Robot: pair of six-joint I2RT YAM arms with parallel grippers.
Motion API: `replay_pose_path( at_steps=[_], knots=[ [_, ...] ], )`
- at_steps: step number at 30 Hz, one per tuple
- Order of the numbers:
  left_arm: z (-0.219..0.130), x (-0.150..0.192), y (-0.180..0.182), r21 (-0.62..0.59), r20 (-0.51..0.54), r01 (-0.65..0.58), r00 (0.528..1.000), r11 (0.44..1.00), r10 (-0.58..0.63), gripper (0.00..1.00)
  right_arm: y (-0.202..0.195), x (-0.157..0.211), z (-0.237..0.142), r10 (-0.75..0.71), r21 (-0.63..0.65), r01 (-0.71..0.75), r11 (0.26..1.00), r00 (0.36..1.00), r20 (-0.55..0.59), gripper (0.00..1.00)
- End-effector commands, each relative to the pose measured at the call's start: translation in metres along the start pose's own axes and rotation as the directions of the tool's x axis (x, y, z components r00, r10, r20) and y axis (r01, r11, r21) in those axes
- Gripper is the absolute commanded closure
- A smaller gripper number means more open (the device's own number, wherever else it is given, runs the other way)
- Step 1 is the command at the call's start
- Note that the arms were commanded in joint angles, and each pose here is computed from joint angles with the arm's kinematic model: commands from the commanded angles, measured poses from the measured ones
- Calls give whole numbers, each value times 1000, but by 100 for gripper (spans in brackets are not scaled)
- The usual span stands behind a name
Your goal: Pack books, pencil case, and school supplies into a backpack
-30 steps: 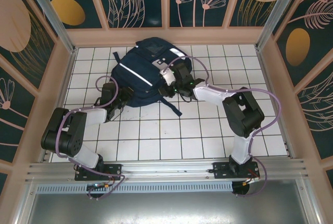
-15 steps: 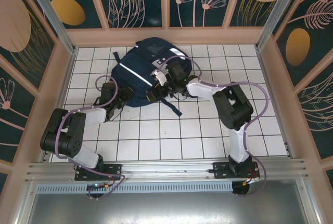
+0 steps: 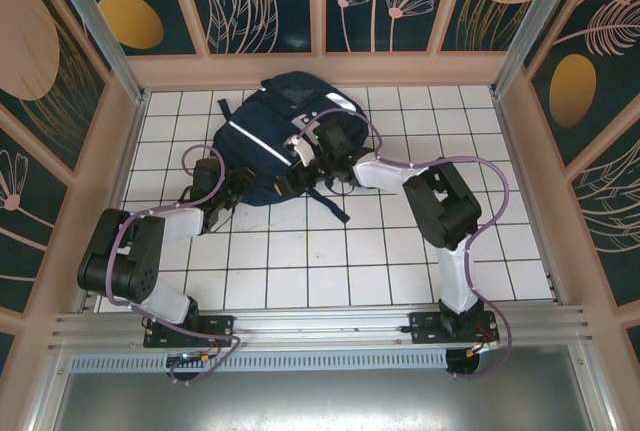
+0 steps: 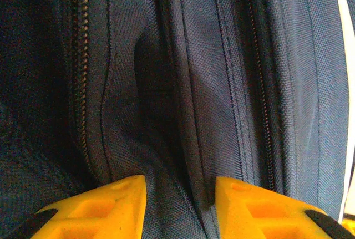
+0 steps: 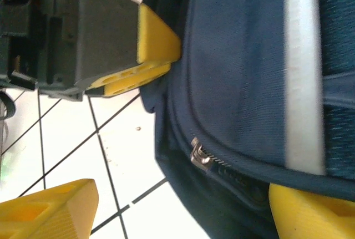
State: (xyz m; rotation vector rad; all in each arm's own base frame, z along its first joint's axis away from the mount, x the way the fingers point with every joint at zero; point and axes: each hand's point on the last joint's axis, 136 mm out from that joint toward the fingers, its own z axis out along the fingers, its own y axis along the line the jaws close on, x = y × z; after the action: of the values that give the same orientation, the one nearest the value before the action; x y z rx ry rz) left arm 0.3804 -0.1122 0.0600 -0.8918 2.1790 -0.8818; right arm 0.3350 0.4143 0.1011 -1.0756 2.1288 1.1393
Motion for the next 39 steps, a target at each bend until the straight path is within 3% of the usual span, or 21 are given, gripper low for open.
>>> replay_pose_path(
  at_steps=[1, 5, 13, 16, 23, 35, 39],
  knots=[
    [1, 8, 16, -61, -38, 20, 999, 998, -22, 61, 34, -3, -7, -10, -65, 11, 998, 1000, 18, 20],
    [2, 7, 14, -55, -40, 18, 999, 998, -21, 62, 29, -6, -11, -12, -19, 12, 1000, 999, 29, 22],
    [-1, 9, 16, -49, -38, 29, 999, 998, -31, 61, -17, -23, -6, -31, 244, 13, 970, 997, 71, 31],
    [-2, 9, 17, -53, -33, 30, 999, 998, -32, 61, -18, -28, -4, -59, 289, 34, 957, 995, 78, 32],
    [0, 9, 14, -42, -37, 37, 999, 998, -39, 61, -17, -12, 26, -96, 359, 89, 929, 995, 2, 44],
    [1, 12, 16, -32, -45, 57, 997, 998, -58, 61, -49, -1, 36, -96, 592, 88, 801, 995, -18, 55],
    [2, 15, 21, -31, -51, 75, 996, 997, -77, 61, -54, 5, 31, -63, 626, 35, 779, 998, 23, 75]
  ],
)
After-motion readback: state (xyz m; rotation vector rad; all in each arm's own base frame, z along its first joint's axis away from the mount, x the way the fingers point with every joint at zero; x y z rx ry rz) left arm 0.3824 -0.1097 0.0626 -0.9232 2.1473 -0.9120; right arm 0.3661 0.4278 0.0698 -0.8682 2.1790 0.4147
